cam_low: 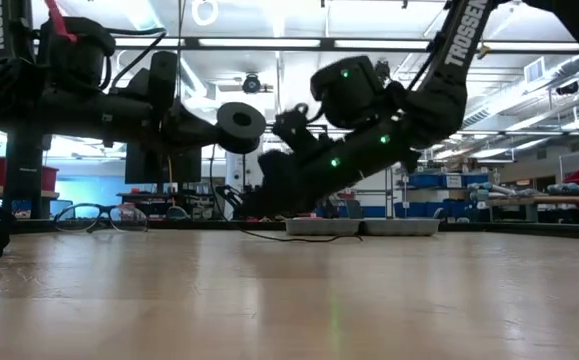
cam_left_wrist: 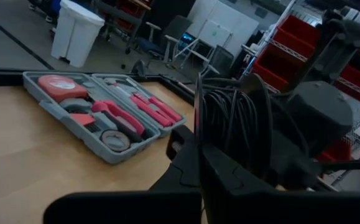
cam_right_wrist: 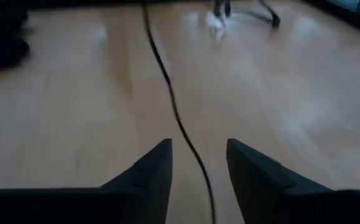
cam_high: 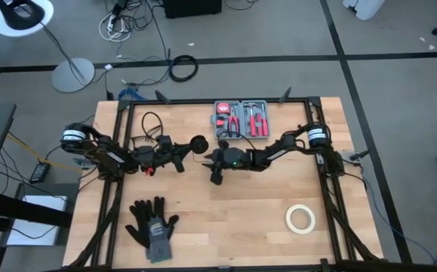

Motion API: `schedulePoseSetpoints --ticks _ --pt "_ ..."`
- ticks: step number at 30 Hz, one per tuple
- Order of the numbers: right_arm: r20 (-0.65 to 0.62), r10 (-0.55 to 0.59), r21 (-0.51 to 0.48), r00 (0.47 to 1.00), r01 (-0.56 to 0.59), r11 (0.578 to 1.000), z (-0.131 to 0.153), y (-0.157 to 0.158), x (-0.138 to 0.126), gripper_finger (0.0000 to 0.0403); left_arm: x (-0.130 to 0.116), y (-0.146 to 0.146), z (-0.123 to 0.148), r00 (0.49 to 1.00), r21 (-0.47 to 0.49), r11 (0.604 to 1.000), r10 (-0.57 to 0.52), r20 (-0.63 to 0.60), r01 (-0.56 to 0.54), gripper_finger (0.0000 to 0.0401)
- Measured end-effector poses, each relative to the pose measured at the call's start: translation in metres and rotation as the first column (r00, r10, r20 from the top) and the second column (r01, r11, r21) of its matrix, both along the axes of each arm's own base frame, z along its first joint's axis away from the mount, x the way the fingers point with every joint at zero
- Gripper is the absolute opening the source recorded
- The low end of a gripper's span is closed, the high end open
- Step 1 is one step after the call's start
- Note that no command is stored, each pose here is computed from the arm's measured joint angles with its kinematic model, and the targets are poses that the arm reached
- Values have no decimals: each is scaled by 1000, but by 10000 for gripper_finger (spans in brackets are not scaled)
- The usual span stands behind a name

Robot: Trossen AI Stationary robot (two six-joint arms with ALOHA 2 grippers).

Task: Coil cords
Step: Coil the black wire onto the black spool

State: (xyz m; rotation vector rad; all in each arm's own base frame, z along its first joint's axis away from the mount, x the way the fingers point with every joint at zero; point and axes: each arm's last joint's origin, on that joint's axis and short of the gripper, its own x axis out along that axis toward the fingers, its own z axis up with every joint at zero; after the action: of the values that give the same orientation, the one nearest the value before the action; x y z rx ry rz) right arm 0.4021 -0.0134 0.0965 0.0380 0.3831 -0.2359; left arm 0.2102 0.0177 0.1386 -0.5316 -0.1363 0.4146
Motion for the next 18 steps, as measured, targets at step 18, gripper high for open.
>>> schedulePoseSetpoints --ticks 18 --pt "-182 -52 88 982 69 994 -14 -6 -8 12 0 0 2 1000 1 1000 -3 26 3 0"
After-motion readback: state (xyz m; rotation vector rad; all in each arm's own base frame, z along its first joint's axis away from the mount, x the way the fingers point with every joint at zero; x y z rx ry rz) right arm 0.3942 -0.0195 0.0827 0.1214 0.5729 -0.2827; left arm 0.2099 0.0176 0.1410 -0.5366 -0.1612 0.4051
